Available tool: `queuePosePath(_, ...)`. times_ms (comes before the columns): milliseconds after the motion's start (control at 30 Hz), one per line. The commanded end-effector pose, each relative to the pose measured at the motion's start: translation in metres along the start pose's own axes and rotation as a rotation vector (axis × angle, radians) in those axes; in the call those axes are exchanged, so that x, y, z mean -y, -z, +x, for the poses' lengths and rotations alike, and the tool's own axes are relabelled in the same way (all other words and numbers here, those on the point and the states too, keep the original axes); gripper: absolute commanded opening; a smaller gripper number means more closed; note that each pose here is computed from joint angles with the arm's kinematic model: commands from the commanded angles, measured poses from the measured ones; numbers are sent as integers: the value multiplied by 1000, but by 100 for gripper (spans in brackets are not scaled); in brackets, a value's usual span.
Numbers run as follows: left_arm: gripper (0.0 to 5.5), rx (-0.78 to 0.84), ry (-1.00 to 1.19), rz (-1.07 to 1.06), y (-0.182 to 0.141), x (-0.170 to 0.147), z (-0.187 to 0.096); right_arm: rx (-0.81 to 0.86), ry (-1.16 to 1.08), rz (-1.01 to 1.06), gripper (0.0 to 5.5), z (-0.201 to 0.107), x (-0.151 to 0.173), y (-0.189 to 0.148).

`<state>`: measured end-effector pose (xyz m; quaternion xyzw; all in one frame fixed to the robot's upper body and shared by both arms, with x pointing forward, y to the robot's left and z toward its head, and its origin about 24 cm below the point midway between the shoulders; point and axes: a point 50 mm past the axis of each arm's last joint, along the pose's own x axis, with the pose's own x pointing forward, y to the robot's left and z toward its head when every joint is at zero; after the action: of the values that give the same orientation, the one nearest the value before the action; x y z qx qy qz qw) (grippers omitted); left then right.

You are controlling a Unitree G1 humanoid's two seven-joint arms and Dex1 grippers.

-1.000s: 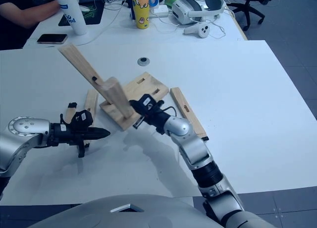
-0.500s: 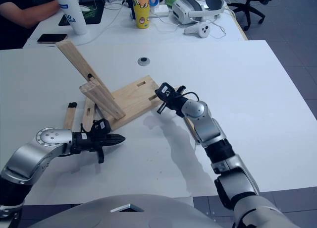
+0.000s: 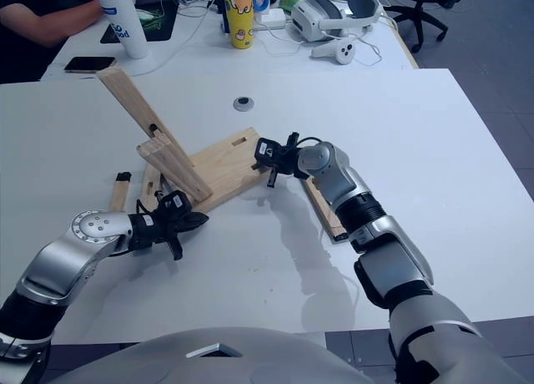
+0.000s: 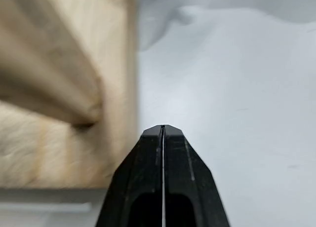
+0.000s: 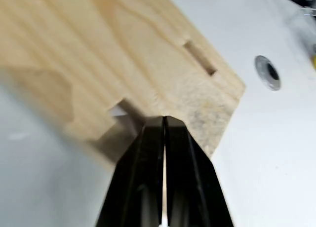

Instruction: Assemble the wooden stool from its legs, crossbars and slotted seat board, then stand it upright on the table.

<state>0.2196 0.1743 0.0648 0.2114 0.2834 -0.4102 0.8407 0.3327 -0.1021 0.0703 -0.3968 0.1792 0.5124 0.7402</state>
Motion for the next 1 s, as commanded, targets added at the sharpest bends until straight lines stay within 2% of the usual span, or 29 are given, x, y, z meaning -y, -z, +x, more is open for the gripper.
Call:
queuePosePath(33,2,21,-148,3,-9,-6,17,-175,-449,94,0,-9,-78,40)
queuePosePath(133,2,78,-184,-33,-16,-4,29,-14,-467,115,0,-7,-89,14)
queuePosePath(200,2,126,-243,-54,-25,-8,39,150,-381,134,0,-5,-84,-12)
queuePosePath(333,2,171,-251,-1,-43,-12,53,344,-83,196,0,-17,-48,-37)
queuePosePath(467,2,143,-275,13,-38,-26,48,531,150,397,0,-52,-7,-44)
queuePosePath(567,2,129,-294,15,-35,-36,42,448,293,463,0,-69,3,-23)
queuePosePath(667,2,134,-316,-5,-34,-44,34,307,391,513,0,-73,-2,6)
queuePosePath(867,2,108,-201,-25,-27,-29,45,38,427,471,0,-46,-31,35)
queuePosePath(1000,2,69,-127,-11,-25,-13,55,-3,374,475,0,-31,-47,34)
